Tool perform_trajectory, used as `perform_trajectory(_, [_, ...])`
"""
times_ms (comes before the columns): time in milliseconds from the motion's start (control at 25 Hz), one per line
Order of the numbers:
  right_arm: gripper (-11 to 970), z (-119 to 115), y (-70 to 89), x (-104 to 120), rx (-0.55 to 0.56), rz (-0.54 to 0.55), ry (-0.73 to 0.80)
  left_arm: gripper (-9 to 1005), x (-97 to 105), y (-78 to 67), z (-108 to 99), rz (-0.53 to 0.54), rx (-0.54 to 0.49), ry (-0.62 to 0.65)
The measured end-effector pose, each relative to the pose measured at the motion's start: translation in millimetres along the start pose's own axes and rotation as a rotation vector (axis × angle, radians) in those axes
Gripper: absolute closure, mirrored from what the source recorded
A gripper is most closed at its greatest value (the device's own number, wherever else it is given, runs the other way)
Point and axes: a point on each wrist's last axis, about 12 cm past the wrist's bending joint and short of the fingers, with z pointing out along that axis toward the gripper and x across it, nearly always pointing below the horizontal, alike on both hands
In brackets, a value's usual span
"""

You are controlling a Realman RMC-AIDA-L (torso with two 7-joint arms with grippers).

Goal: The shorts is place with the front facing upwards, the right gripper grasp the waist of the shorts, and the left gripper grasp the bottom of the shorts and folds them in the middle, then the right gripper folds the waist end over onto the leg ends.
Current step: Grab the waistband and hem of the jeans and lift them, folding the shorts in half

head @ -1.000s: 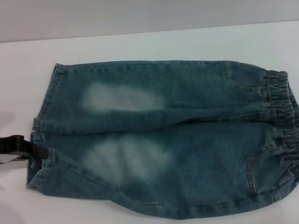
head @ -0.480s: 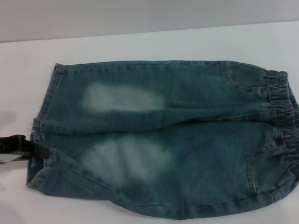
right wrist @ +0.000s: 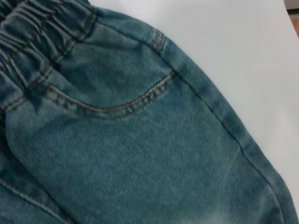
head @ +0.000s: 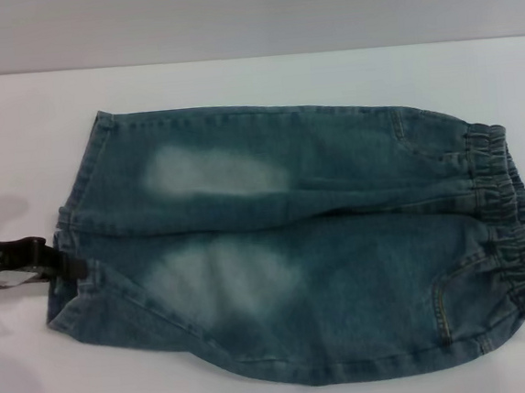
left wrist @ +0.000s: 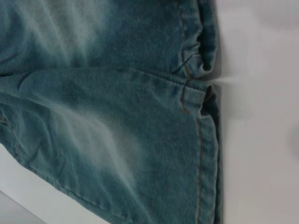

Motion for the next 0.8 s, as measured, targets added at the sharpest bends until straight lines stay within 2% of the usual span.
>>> perform_trajectory(600, [277,7.4,4.4,-9.5,-0.019,-0.019,-0.09,945,3.2,2.3,0.2,-0.003,-0.002,-0.003])
perform_trajectory(800, [285,9.1,5.9,-10.5,-0.03,-0.058,-0.137,942,2.7,2.0,0.2,-0.001,0.0,-0.005])
